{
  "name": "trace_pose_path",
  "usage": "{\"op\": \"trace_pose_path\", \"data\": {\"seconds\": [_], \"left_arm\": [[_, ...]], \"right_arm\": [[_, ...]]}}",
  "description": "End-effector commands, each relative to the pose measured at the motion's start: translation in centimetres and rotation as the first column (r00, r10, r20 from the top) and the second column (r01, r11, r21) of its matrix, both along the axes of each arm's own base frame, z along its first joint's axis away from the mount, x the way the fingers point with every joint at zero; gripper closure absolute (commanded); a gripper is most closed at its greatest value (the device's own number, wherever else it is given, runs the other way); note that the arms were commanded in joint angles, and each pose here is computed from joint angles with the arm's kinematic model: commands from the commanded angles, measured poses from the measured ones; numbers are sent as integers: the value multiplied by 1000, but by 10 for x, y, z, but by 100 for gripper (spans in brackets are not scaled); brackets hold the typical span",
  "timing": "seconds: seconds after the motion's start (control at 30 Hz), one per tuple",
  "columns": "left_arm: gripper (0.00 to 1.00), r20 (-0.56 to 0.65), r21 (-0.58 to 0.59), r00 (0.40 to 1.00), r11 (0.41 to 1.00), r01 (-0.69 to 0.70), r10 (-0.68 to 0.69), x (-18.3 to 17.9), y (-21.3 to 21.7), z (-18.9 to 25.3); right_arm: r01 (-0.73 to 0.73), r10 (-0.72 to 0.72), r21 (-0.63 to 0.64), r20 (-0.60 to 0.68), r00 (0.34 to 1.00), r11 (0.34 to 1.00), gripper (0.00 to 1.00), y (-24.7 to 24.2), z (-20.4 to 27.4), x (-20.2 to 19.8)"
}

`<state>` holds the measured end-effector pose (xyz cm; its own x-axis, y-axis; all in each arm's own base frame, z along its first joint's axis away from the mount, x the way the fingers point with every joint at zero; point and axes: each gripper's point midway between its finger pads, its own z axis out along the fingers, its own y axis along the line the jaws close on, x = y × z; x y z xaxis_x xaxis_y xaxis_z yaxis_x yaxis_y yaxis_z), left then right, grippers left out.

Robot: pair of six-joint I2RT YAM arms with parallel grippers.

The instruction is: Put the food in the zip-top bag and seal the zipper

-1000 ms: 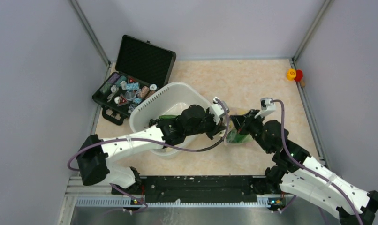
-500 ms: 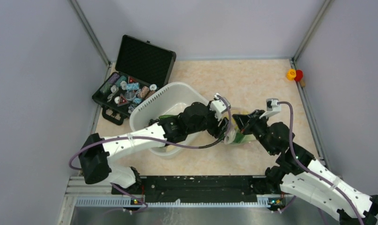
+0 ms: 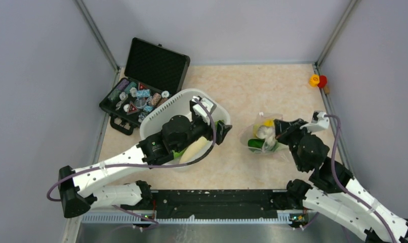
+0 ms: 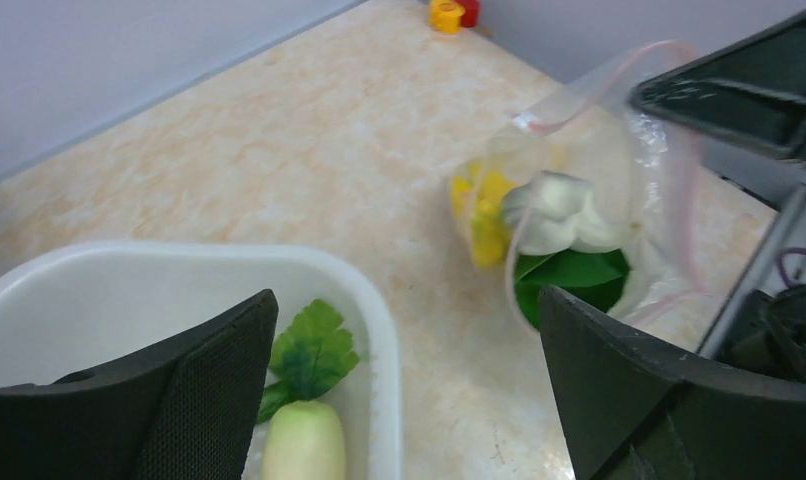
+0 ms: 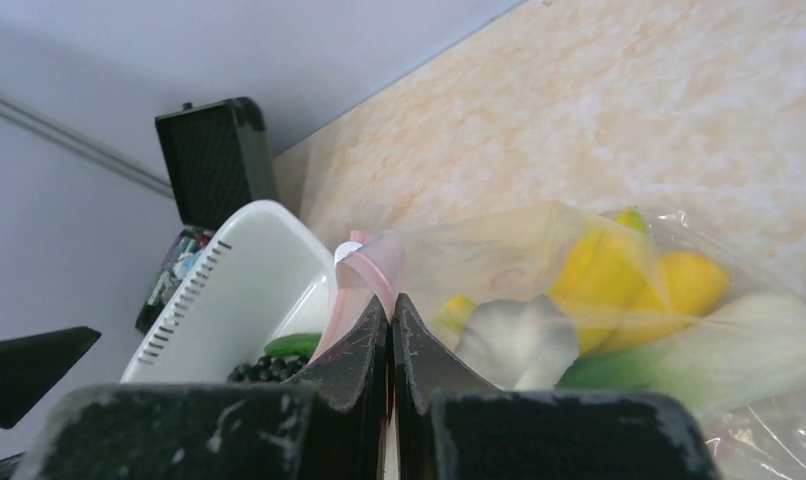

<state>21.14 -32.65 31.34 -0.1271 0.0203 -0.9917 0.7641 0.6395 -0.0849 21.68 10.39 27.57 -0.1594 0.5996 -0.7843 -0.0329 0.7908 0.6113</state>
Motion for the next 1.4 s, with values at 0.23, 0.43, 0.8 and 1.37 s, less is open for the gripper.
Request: {"op": "trace_pose_path", "data": {"seconds": [0.23,0.43,0.8,1.37], "left_arm": [[1,-238,37,863,892,-450,445,66,108,-64],[1,-254,117,828,866,-486,499,63,138,-83],[1,-363,346,755,831,-435,546,84,154,-144],[3,-410,651,818,758,-48,403,131,132,-207]], "right_arm": [[-261,268,-82,90,959,962,100,60,86,2],[60,-52,-88,89,995,994,100,-18,66,1],[-70,79,-84,107,991,994,100,-4,68,-11],[-257,258,-63,14,966,964,100,51,34,-7]]}}
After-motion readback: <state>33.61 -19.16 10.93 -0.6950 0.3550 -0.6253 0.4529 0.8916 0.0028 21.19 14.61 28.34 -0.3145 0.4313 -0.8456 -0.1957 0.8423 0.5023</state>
